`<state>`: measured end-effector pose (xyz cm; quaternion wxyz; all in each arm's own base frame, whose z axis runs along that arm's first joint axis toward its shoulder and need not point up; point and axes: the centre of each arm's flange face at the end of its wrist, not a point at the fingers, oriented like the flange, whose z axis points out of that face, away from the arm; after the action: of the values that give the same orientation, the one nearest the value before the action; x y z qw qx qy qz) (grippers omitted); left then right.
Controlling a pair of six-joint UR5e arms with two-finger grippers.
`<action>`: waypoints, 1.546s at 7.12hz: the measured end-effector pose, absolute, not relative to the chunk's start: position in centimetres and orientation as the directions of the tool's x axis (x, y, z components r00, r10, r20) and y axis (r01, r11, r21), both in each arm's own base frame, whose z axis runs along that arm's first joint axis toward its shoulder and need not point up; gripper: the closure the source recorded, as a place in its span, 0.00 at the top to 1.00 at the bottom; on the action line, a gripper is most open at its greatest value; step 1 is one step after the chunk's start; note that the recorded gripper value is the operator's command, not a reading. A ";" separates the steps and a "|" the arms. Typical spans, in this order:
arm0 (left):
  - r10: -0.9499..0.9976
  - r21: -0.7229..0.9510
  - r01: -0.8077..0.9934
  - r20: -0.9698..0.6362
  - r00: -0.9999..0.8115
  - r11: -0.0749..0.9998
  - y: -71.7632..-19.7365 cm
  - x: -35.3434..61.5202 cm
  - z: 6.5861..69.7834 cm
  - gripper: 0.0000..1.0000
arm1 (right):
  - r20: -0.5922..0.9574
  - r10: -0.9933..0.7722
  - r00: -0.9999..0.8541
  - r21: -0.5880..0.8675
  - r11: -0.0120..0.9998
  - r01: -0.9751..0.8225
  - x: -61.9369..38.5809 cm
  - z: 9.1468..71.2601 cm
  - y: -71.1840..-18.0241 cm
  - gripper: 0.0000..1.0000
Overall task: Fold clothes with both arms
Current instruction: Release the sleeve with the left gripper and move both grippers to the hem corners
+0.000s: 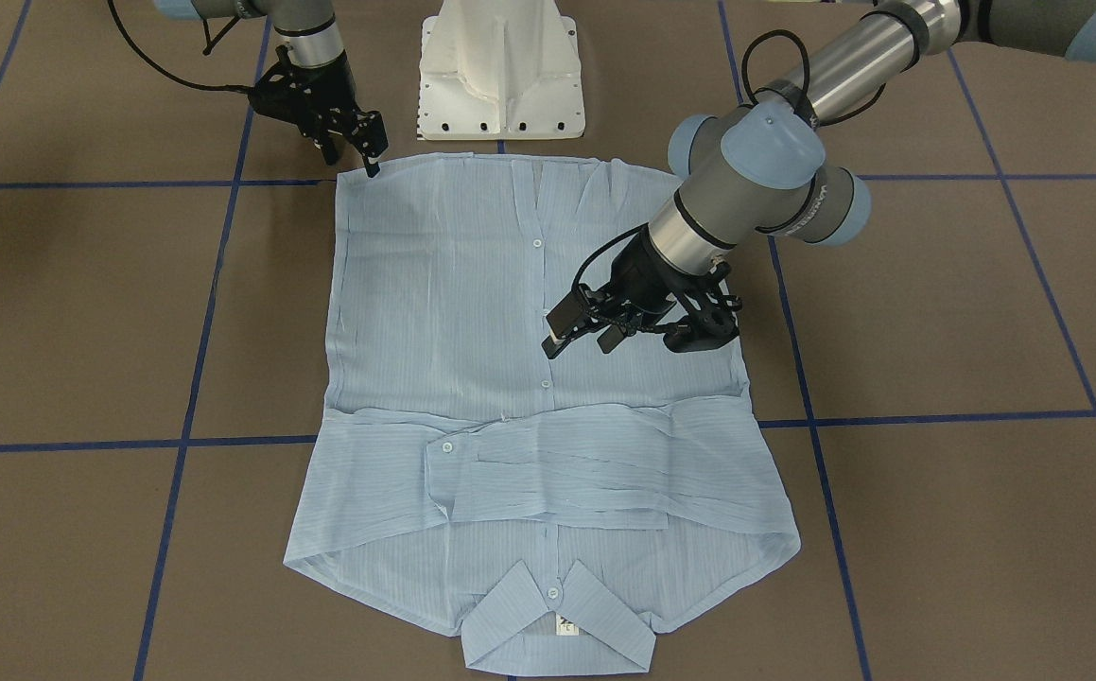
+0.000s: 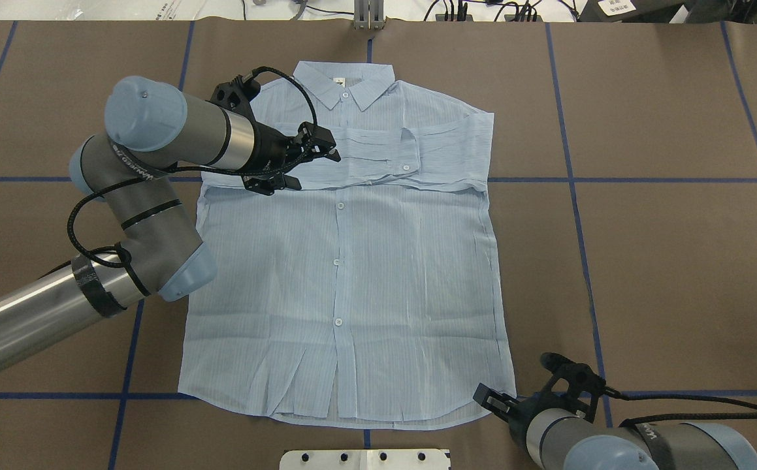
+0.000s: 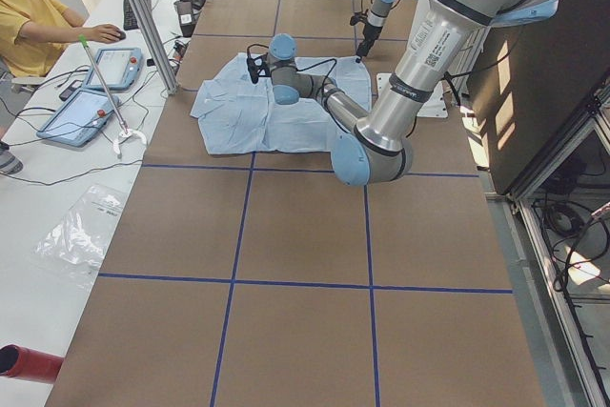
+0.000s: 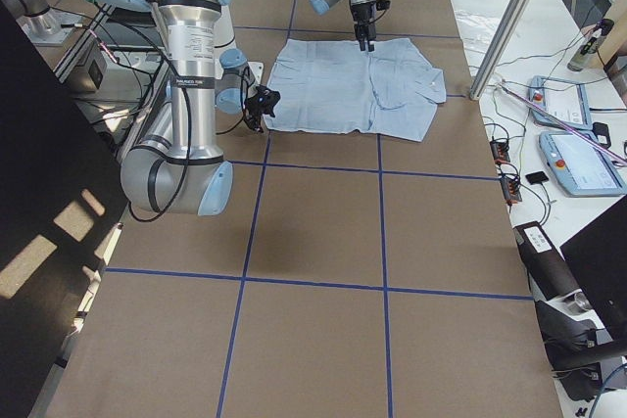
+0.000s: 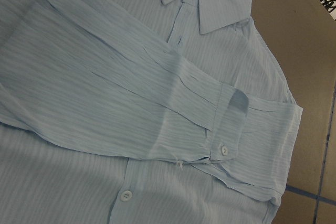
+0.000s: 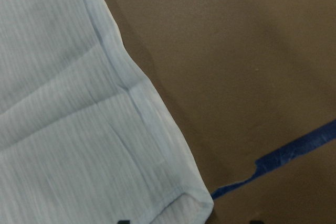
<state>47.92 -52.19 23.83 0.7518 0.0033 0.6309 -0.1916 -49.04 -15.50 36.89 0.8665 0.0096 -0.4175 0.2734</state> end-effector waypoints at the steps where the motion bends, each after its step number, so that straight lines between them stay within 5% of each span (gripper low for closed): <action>1: -0.285 -0.237 0.293 -0.950 0.131 0.926 -52.2 47.9 23.9 0.94 | 0.726 0.467 0.505 -0.208 0.849 -0.486 -49.0 37.1 -15.6 0.68; 3: -0.286 -0.238 0.294 -0.949 0.133 0.926 -52.2 47.9 24.1 0.94 | 0.718 0.469 0.515 -0.198 0.847 -0.494 -49.0 37.4 -15.8 0.07; 4: -0.287 -0.238 0.294 -0.948 0.134 0.925 -52.2 47.9 24.2 0.94 | 0.718 0.469 0.515 -0.194 0.845 -0.499 -48.9 37.4 -15.9 0.00; 9: -0.295 -0.248 0.292 -0.947 0.130 0.924 -51.2 47.4 24.5 0.93 | 0.736 0.479 0.479 -0.200 0.829 -0.522 -47.6 36.1 -17.3 0.00; 11: -0.308 -0.259 0.273 -0.939 0.153 0.926 -46.5 45.1 28.5 0.93 | 0.739 0.483 0.470 -0.209 0.828 -0.521 -47.3 35.6 -17.5 0.00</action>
<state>45.05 -46.48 28.47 0.7592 -0.0139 0.6219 -0.1913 -47.27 -17.51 35.56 0.8570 0.0227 -0.4235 0.2928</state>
